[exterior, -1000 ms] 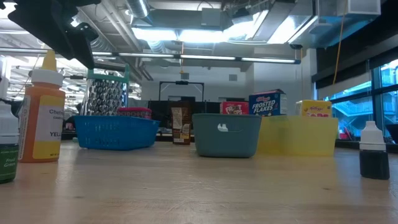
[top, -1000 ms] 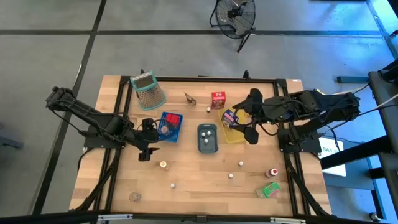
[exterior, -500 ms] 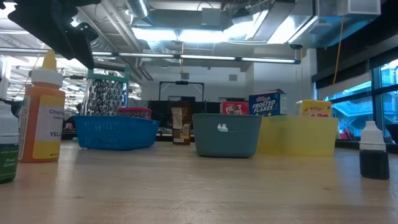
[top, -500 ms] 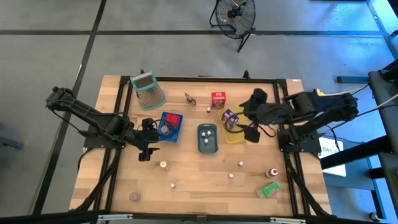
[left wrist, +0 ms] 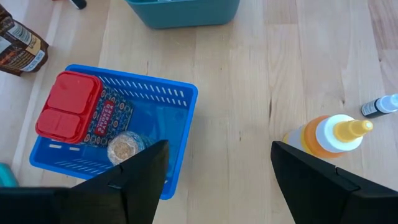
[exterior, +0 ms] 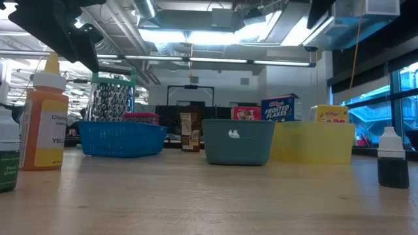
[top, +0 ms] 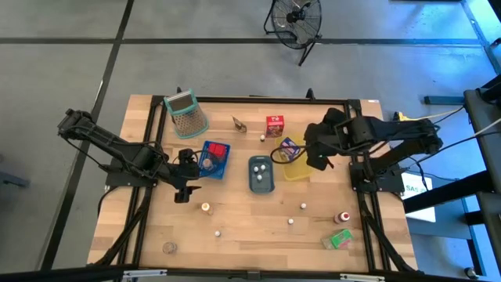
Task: Pick & Place Kitchen Items
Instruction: Put the yellow cereal box into the yellow bin
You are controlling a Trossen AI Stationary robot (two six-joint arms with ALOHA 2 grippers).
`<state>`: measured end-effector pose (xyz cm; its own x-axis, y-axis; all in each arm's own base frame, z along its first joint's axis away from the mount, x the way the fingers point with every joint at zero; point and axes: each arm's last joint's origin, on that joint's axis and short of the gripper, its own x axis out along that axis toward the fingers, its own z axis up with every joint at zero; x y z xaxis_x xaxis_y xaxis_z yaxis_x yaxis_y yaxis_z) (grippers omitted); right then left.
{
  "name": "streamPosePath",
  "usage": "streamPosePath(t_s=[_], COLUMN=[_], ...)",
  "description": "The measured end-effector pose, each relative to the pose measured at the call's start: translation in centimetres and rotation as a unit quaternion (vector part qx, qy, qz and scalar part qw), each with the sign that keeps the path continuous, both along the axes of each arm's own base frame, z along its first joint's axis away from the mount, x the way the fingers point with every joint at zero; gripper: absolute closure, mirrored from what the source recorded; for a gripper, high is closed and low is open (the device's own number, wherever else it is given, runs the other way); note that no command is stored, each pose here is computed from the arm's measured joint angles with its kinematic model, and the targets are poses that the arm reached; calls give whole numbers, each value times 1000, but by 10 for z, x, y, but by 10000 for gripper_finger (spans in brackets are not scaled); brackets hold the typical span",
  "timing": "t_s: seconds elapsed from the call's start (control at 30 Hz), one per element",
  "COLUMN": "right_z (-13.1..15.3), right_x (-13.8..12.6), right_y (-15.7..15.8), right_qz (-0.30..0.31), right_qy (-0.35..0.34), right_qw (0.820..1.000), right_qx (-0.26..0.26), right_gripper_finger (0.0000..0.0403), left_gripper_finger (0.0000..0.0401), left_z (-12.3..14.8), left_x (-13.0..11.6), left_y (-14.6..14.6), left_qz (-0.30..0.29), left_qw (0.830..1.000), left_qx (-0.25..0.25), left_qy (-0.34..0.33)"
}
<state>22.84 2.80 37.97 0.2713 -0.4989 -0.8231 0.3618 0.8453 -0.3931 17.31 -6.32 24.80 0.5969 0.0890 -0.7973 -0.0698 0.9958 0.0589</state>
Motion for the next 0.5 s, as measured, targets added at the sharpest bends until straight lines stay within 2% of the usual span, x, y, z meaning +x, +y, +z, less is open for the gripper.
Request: streamPosePath(t_s=[0.13,0.2,0.37,0.5], right_z=[-1,-2,-3,-1], right_x=[4,5,0,-7], right_y=[-1,0,-1,-12], right_qz=[0,24,62,72], right_qy=[-6,7,56,64], right_qw=[999,999,996,995], right_qx=[34,46,30,6], right_gripper_finger=[31,31,31,31], left_gripper_finger=[122,122,122,122], left_z=[0,0,0,0], left_x=[0,0,0,0], left_y=[0,0,0,0], left_qz=[0,0,0,1], left_qw=[1000,1000,1000,1000], left_qx=[0,0,0,0], left_qy=[0,0,0,0])
